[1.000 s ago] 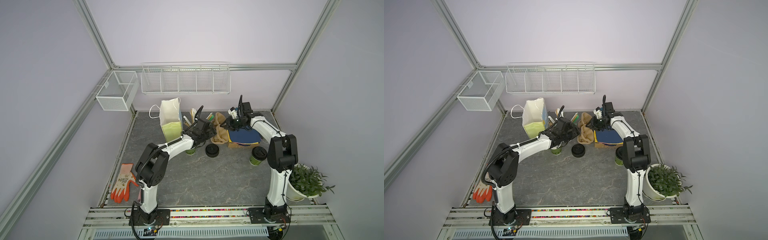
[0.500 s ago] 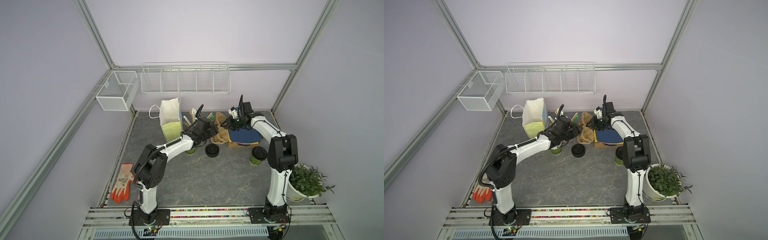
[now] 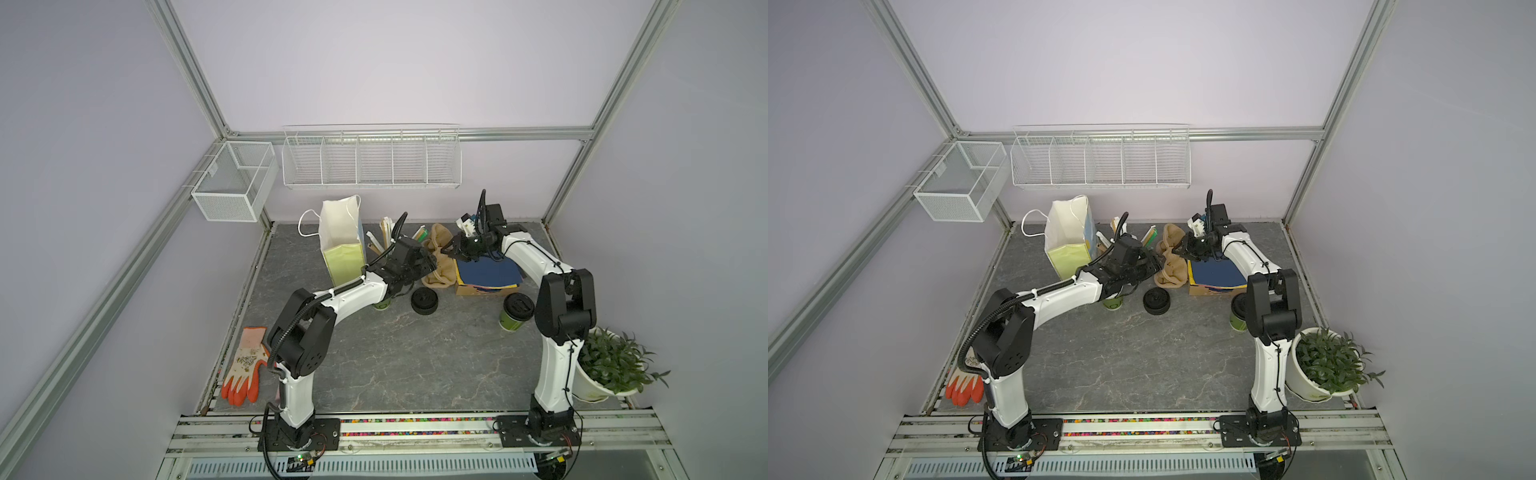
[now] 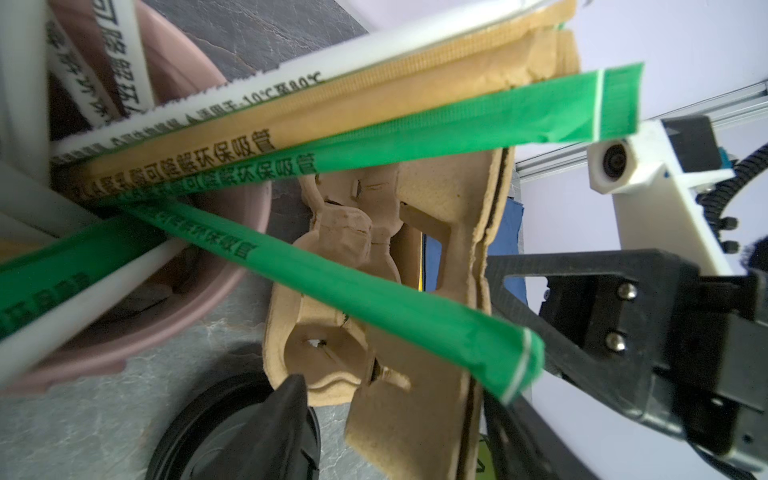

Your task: Pack the takeout coffee

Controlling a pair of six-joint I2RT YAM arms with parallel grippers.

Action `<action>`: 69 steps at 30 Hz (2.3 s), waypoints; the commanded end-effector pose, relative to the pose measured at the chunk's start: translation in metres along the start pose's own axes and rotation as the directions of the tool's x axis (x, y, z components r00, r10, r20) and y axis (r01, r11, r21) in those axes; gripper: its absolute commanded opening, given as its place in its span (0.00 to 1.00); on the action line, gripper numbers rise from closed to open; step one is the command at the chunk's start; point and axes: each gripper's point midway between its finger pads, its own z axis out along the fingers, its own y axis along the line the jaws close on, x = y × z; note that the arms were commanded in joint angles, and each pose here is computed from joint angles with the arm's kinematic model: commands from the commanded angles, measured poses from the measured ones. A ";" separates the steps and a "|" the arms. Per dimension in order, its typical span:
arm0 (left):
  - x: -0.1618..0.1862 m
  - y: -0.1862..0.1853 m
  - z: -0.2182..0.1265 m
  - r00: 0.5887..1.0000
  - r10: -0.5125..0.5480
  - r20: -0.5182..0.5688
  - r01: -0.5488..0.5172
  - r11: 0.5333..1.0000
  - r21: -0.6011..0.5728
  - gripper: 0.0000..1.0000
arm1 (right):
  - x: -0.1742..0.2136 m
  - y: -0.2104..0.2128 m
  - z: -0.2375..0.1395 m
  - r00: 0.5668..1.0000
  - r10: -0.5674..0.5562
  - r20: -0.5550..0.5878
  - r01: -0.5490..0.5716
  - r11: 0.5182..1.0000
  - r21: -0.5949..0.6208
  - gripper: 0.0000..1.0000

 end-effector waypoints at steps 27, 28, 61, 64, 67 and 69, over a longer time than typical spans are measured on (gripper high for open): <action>-0.008 0.015 -0.009 0.998 -0.057 0.039 0.057 0.998 0.001 0.68 | -0.008 -0.001 -0.010 1.000 0.002 0.021 -0.001 0.999 -0.037 0.30; -0.007 0.014 -0.008 0.997 -0.060 0.038 0.060 0.998 0.010 0.68 | -0.008 -0.001 -0.010 1.000 0.001 0.021 0.000 0.999 -0.039 0.30; 0.002 -0.005 0.004 0.998 -0.060 -0.002 0.059 0.992 0.115 0.69 | -0.002 0.004 0.000 1.000 -0.007 -0.014 0.006 0.997 -0.078 0.30; 0.005 -0.002 0.006 0.999 -0.052 -0.012 0.053 0.994 0.095 0.69 | -0.001 0.004 0.001 1.000 -0.008 -0.018 0.006 0.997 -0.079 0.30; 0.006 0.003 0.007 0.999 -0.050 -0.009 0.051 0.995 0.081 0.69 | -0.001 0.005 0.000 1.000 -0.009 -0.016 0.008 0.997 -0.080 0.30; 0.006 0.005 0.006 0.999 -0.050 -0.002 0.050 0.996 0.074 0.69 | -0.001 0.005 -0.001 1.000 -0.011 -0.016 0.009 0.997 -0.079 0.30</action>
